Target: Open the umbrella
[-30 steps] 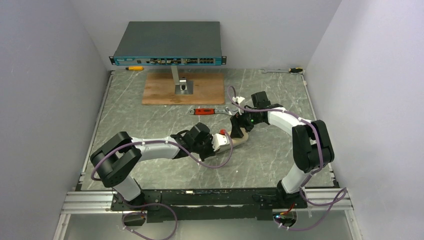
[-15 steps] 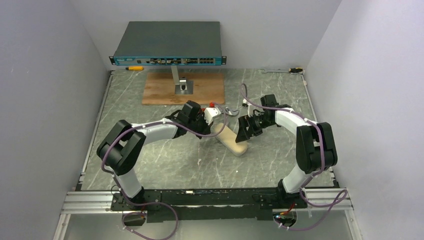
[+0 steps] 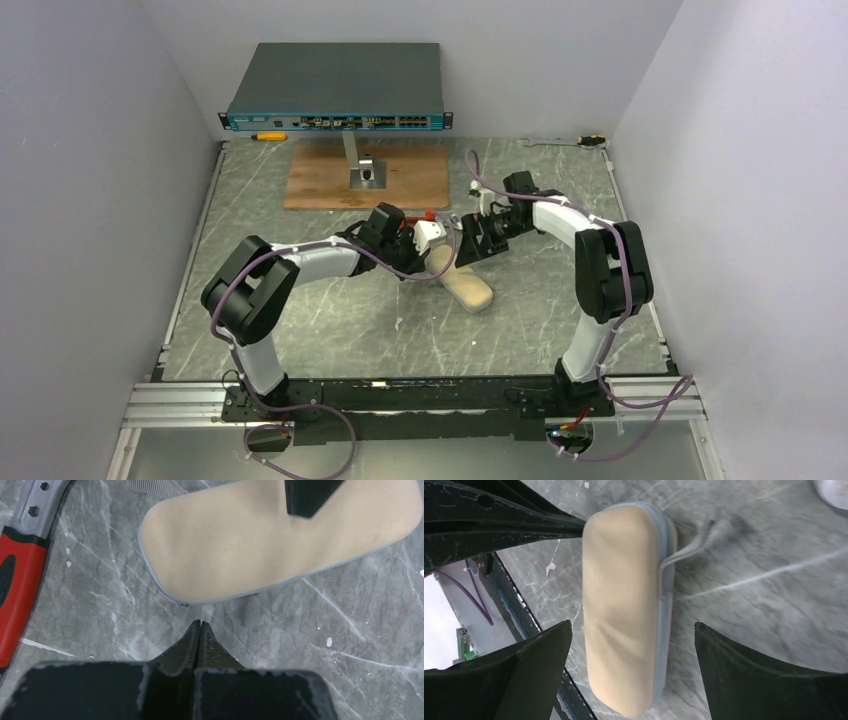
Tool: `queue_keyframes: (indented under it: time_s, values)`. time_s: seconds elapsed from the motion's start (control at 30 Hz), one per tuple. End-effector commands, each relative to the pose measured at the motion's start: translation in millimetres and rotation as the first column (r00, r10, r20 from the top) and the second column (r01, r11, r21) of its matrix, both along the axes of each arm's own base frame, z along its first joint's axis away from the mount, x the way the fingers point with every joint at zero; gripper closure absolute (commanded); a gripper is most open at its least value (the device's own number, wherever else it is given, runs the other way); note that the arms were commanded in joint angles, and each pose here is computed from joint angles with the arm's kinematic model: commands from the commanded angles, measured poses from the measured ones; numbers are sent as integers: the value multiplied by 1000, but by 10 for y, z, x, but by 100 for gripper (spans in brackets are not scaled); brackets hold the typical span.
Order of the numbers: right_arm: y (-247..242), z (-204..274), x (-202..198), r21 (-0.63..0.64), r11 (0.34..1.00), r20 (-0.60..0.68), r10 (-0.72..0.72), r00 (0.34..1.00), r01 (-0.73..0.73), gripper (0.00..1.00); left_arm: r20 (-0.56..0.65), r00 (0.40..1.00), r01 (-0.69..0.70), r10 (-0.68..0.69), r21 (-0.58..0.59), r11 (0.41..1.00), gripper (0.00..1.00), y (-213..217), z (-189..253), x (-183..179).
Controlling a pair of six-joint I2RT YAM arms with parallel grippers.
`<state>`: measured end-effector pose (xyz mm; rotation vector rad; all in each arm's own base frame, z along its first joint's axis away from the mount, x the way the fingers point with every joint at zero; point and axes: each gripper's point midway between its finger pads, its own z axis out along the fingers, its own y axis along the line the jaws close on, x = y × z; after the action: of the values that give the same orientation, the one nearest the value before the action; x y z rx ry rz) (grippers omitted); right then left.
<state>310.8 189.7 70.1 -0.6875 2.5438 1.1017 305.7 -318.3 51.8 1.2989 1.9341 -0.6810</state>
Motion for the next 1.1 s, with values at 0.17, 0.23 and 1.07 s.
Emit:
queue_keyframes:
  time_s: [0.17,0.23,1.07]
  values:
    - [213,-157,-21,1,1000,-38,19,999,-19,16,30,998,-58,58,-22,998,86,86,-51,18]
    - [198,-202,-40,-6,999,-34,39,999,-39,24,51,997,-55,57,-37,998,69,111,-35,12]
    - [209,-439,-304,59,988,-123,148,981,-141,72,246,967,83,-69,-49,995,52,-62,-75,129]
